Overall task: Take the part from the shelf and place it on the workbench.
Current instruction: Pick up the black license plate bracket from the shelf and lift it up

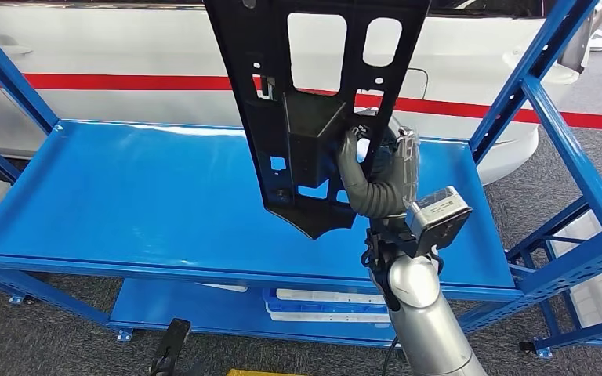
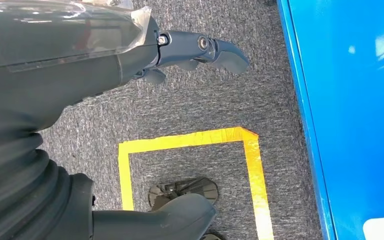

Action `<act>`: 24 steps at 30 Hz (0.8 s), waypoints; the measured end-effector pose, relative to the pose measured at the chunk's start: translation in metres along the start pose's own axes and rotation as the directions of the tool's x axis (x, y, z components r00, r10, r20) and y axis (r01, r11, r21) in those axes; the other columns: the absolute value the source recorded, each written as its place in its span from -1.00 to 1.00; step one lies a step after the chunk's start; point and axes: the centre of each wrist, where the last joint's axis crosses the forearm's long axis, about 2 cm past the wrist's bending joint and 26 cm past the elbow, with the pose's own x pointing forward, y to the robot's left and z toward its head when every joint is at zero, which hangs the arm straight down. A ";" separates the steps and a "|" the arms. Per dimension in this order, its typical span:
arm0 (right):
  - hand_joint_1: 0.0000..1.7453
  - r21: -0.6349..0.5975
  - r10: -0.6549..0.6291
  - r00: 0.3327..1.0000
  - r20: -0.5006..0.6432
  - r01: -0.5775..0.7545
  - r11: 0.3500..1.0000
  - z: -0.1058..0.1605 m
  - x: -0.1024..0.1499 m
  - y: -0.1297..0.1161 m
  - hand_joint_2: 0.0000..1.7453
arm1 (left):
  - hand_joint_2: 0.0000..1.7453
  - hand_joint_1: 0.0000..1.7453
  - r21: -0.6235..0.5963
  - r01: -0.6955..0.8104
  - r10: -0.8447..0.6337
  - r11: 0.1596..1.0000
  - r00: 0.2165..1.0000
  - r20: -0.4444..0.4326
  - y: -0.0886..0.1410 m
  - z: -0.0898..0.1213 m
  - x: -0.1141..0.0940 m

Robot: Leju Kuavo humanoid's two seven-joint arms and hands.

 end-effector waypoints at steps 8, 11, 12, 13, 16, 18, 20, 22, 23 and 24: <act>1.00 0.015 0.002 1.000 0.003 -0.002 1.000 0.001 0.000 0.001 1.00 | 1.00 -1.00 0.001 -0.008 0.008 1.000 1.000 0.006 0.000 0.000 0.000; 1.00 0.020 0.001 1.000 0.007 -0.001 1.000 0.001 0.000 0.002 1.00 | 1.00 -1.00 -0.002 -0.028 0.028 1.000 0.999 0.015 -0.001 0.000 0.001; 1.00 0.021 0.001 1.000 0.009 -0.001 1.000 0.001 0.000 0.002 1.00 | 1.00 -1.00 -0.005 -0.040 0.040 0.999 0.999 0.020 -0.001 0.000 0.002; 1.00 0.023 0.001 1.000 0.010 -0.002 1.000 0.002 -0.001 0.002 1.00 | 1.00 -1.00 -0.009 -0.053 0.053 0.999 0.998 0.026 -0.002 0.000 0.002; 1.00 0.030 0.005 1.000 0.000 -0.005 1.000 0.006 -0.003 0.001 1.00 | 1.00 -1.00 -0.017 -0.089 0.090 0.996 0.995 0.040 -0.004 0.001 0.002; 1.00 0.036 0.007 1.000 -0.007 -0.007 0.999 0.008 -0.004 0.000 1.00 | 1.00 -1.00 -0.020 -0.108 0.109 0.994 0.993 0.043 -0.005 0.001 0.002; 1.00 0.042 0.006 1.000 -0.008 -0.006 0.999 0.008 -0.005 -0.001 1.00 | 1.00 -1.00 -0.013 -0.140 0.141 0.990 0.989 0.049 -0.005 0.001 0.002; 1.00 0.046 0.004 1.000 -0.009 -0.004 0.999 0.008 -0.006 -0.001 1.00 | 1.00 -1.00 0.001 -0.193 0.192 0.981 0.979 0.061 -0.004 0.001 0.002; 1.00 0.048 0.004 1.000 -0.011 -0.003 0.999 0.009 -0.006 -0.002 1.00 | 1.00 -1.00 0.008 -0.221 0.220 0.975 0.973 0.069 -0.004 0.001 0.002; 1.00 0.049 0.004 1.000 -0.014 -0.003 0.999 0.010 -0.007 -0.002 1.00 | 1.00 -1.00 0.010 -0.249 0.248 0.968 0.966 0.078 -0.004 0.001 0.001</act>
